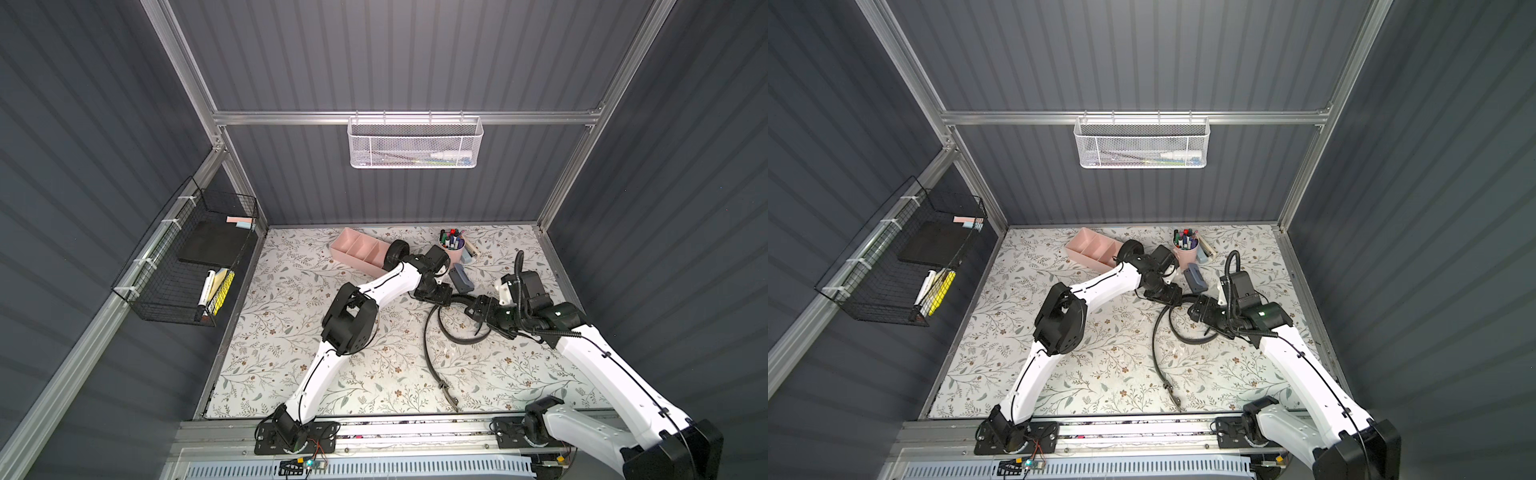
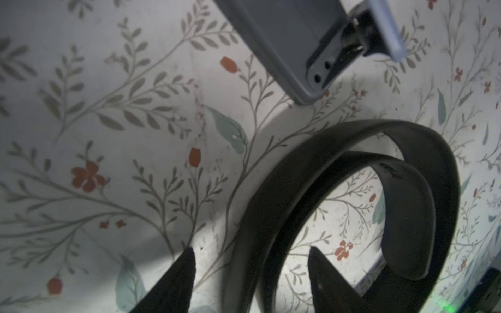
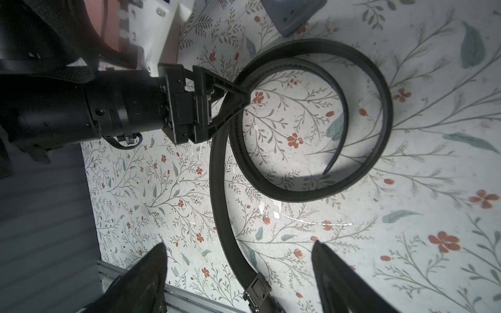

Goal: Place the belts into the storage roll
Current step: Roll the belt at the center of the board.

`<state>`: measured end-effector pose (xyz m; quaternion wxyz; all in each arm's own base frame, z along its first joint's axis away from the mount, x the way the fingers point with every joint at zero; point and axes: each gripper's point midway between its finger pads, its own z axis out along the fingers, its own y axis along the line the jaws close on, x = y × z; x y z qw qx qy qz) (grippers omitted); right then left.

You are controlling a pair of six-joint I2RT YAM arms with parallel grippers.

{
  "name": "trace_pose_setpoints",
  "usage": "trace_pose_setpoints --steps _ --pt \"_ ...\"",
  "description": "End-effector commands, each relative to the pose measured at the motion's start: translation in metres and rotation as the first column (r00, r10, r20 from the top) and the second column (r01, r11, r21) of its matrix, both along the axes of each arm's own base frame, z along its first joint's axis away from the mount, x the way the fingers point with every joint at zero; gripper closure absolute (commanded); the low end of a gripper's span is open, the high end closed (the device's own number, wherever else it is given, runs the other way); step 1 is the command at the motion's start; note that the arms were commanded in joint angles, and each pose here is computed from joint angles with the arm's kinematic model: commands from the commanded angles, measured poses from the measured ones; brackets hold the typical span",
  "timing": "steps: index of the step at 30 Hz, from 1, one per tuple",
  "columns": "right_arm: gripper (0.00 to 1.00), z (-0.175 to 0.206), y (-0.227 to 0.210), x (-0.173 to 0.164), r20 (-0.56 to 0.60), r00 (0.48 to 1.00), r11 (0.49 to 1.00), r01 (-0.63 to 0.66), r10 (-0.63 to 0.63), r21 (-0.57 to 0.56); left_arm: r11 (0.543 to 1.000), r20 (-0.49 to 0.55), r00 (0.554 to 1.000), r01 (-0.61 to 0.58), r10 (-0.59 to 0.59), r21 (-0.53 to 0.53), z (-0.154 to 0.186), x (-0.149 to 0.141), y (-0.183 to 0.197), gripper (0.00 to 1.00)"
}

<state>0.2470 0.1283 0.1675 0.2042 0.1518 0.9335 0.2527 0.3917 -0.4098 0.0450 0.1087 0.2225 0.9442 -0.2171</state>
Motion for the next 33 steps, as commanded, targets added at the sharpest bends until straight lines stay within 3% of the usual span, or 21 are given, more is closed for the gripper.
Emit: trace_pose_setpoints --steps 1,5,9,12,17,20,23,27,30,33 --pt "0.15 -0.003 -0.005 -0.009 -0.036 0.999 0.999 0.038 -0.038 0.008 0.995 -0.048 0.998 0.044 -0.040 0.091 -0.028 -0.013 0.008 0.56" --pt "0.17 -0.005 0.008 -0.010 -0.059 0.998 0.998 0.010 -0.007 0.062 0.987 -0.072 0.996 0.058 -0.048 0.147 -0.031 -0.028 0.028 0.93" --pt "0.18 -0.006 0.039 -0.015 -0.071 0.988 0.988 -0.132 0.138 0.083 0.966 -0.073 0.997 0.032 -0.014 0.258 -0.023 -0.047 0.079 0.99" --pt "0.19 -0.006 0.085 -0.026 -0.054 0.942 0.939 -0.325 0.332 0.117 0.947 -0.052 0.998 -0.019 0.038 0.321 -0.015 -0.060 0.124 0.99" --pt "0.21 -0.020 0.188 -0.081 -0.063 0.746 0.736 -0.633 0.662 0.239 0.939 -0.067 0.995 -0.053 0.080 0.340 -0.016 -0.081 0.159 0.99" --pt "0.23 -0.038 0.224 -0.117 -0.082 0.638 0.629 -0.717 0.766 0.300 0.937 -0.073 0.994 -0.056 0.086 0.344 -0.018 -0.086 0.163 0.99" --pt "0.23 -0.065 0.234 -0.150 -0.165 0.555 0.576 -0.750 0.815 0.326 0.934 -0.072 0.993 -0.060 0.091 0.353 -0.018 -0.088 0.166 0.99" --pt "0.23 -0.113 0.217 -0.169 -0.329 0.540 0.629 -0.714 0.775 0.309 0.922 -0.090 0.992 -0.051 0.093 0.383 -0.021 -0.096 0.175 0.99" --pt "0.22 -0.140 0.187 -0.156 -0.409 0.623 0.731 -0.653 0.667 0.198 0.914 -0.081 0.992 -0.052 0.092 0.403 -0.019 -0.100 0.183 0.99" --pt "0.19 -0.144 0.159 -0.127 -0.414 0.716 0.814 -0.568 0.561 0.120 0.886 -0.043 0.995 -0.065 0.095 0.458 -0.017 -0.101 0.198 1.00"
